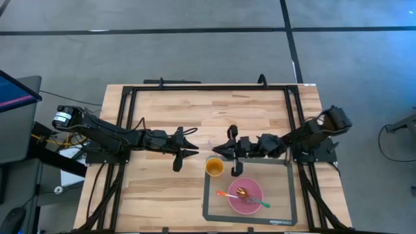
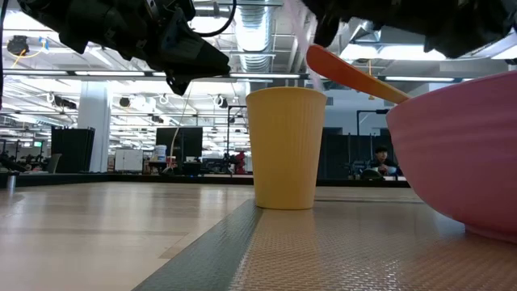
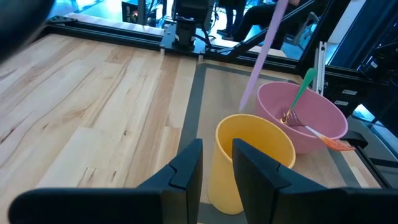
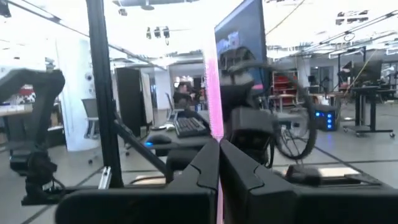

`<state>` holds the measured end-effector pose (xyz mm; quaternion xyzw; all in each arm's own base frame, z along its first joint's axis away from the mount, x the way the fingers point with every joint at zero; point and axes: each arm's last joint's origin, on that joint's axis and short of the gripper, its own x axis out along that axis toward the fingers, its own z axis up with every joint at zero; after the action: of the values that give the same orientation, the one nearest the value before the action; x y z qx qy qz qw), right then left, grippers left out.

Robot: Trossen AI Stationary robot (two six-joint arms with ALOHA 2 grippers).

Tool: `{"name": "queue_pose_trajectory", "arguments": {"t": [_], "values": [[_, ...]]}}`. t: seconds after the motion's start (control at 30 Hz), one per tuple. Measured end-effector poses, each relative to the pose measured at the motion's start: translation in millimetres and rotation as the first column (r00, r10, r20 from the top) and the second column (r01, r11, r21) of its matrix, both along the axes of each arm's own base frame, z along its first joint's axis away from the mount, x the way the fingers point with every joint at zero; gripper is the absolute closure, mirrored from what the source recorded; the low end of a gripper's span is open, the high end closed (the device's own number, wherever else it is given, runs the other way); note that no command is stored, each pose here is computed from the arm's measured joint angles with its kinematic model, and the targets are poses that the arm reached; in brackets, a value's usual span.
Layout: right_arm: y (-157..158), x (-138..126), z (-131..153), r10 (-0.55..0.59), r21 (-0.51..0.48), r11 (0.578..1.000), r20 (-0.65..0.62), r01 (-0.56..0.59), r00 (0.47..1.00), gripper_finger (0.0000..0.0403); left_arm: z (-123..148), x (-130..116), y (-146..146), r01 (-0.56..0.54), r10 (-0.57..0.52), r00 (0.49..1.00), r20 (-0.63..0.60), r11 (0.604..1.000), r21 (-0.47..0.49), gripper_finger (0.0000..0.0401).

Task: Pick & Place Utensil
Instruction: Put the pink straw in the yellow cup, then return to Home Position

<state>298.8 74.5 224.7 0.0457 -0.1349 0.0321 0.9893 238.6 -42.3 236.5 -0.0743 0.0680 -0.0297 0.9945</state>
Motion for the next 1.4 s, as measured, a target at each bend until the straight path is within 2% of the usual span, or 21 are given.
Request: {"name": "queue_pose_trajectory", "arguments": {"t": [0.33, 0.63, 0.87, 1.1, 1.2, 1.3, 1.4], "values": [[11.2, 28.4, -22.0, 0.036, 0.011, 0.999, -0.035, -0.036, 0.999, 0.0403, -0.3, 0.0, 0.0, 0.0, 0.0, 1.0, -0.003, 1.0, 0.001, 0.0313], [12.7, 32.9, -33.3, 0.033, -0.013, 0.999, -0.133, -0.035, 0.991, 0.0401, -0.3, 0.0, -0.1, 0.0, 0.0, 1.0, -0.003, 1.0, 0.0, 0.0313], [12.5, 29.2, -28.5, 0.03, -0.033, 0.999, -0.216, -0.038, 0.976, 0.0353, -0.3, 0.0, 0.0, 0.0, 0.0, 1.0, -0.003, 1.0, -0.003, 0.0313], [11.2, 24.1, -17.3, 0.03, -0.036, 0.999, -0.229, -0.039, 0.973, 0.0309, -0.3, 0.0, 0.0, -0.001, 0.0, 1.0, -0.003, 1.0, -0.003, 0.0313], [11.3, 18.5, -3.7, 0.035, -0.033, 0.999, -0.199, -0.042, 0.979, 0.0298, -0.3, 0.0, -0.1, 0.0, 0.0, 1.0, -0.003, 1.0, -0.003, 0.0313], [10.2, 7.7, 18.6, 0.023, -0.101, 0.994, -0.15, -0.038, 0.988, 0.0293, 0.9, -0.5, 0.0, 0.0, 0.0, 1.0, 0.002, 1.0, -0.004, 0.0313], [7.6, -8.4, 38.1, 0.004, -0.198, 0.979, -0.176, -0.039, 0.984, 0.029, 5.6, -3.4, 0.6, 0.001, -0.001, 1.0, 0.025, 1.0, -0.001, 0.0313]]}}
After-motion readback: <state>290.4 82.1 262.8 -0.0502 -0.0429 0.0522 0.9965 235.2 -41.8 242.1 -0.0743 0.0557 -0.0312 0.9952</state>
